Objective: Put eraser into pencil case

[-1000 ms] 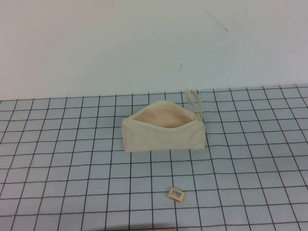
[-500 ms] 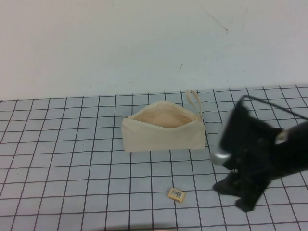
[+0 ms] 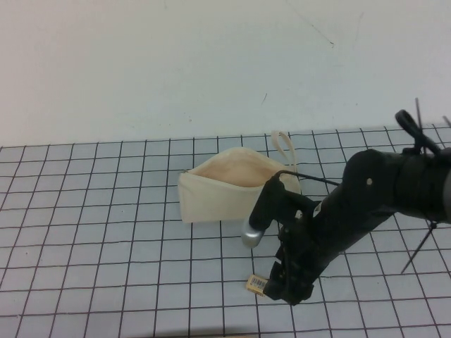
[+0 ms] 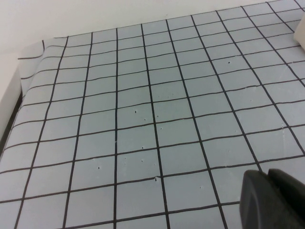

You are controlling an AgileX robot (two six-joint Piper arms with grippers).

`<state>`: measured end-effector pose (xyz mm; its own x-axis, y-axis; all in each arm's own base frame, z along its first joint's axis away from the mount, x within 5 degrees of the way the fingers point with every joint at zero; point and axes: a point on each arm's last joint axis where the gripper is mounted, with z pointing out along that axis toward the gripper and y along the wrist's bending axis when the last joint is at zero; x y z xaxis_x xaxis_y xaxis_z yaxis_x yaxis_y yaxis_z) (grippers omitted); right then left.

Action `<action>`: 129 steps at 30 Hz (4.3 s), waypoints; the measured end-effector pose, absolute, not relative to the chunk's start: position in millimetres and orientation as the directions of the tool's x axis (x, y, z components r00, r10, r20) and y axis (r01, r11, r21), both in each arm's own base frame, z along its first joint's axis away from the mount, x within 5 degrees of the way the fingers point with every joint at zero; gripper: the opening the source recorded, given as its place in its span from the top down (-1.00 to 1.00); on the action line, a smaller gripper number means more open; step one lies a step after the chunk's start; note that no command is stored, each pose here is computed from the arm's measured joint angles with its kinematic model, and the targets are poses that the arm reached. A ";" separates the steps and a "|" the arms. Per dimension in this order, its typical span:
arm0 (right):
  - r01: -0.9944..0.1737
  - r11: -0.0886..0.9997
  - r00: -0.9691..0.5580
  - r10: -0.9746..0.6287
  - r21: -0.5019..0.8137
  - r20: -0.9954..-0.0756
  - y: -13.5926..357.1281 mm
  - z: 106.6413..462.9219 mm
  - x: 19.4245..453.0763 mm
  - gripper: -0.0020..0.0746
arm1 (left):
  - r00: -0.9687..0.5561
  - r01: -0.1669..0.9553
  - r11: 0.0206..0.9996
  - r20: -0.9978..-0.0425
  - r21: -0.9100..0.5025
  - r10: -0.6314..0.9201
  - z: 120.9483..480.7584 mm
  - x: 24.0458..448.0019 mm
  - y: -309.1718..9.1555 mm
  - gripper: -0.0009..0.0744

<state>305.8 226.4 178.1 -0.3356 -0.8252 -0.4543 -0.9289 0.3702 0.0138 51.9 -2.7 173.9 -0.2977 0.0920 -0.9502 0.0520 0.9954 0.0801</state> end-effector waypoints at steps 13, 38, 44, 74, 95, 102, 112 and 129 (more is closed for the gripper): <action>-0.942 0.334 -0.318 -0.848 0.037 -0.424 246.0 145.3 321.6 -0.23 | -0.298 0.052 0.995 -0.950 0.080 0.092 173.9 51.9 -2.7 0.98; -0.968 0.200 -0.242 -0.909 0.154 -0.340 266.4 182.3 332.0 0.42 | -0.298 0.052 0.995 -0.950 0.080 0.092 173.9 51.9 -2.7 0.98; -0.987 0.161 -0.132 -0.891 -0.029 -0.434 280.1 274.8 358.3 0.42 | -0.298 0.052 0.995 -0.950 0.080 0.092 173.9 51.9 -2.7 0.98; -0.764 0.548 -0.277 -0.755 -0.340 -0.595 228.3 413.2 354.3 0.86 | -0.298 0.052 0.995 -0.950 0.080 0.092 173.9 51.9 -2.7 0.98; -0.520 0.736 -0.326 -0.641 -0.434 -0.695 82.3 469.9 167.9 0.95 | -0.298 0.052 0.995 -0.950 0.080 0.092 173.9 51.9 -2.7 0.98; -0.467 0.829 -0.180 -0.430 -0.308 -0.885 58.0 399.3 118.0 0.95 | -0.298 0.052 0.995 -0.950 0.080 0.092 173.9 51.9 -2.7 0.98; -0.486 0.832 -0.152 -0.381 -0.266 -0.912 35.5 302.3 76.5 0.95 | -0.298 0.052 0.995 -0.950 0.080 0.092 173.9 51.9 -2.7 0.98; -0.409 0.791 -0.202 -0.564 -0.454 -0.801 16.4 215.9 70.4 0.95 | -0.298 0.052 0.995 -0.950 0.080 0.092 173.9 51.9 -2.7 0.98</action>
<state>70.4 16.4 215.9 -0.2023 -0.5641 -0.8005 -0.4094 0.7913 -0.4541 51.9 -2.7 173.9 -0.2977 0.0920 -0.9502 0.0520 0.9954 0.0801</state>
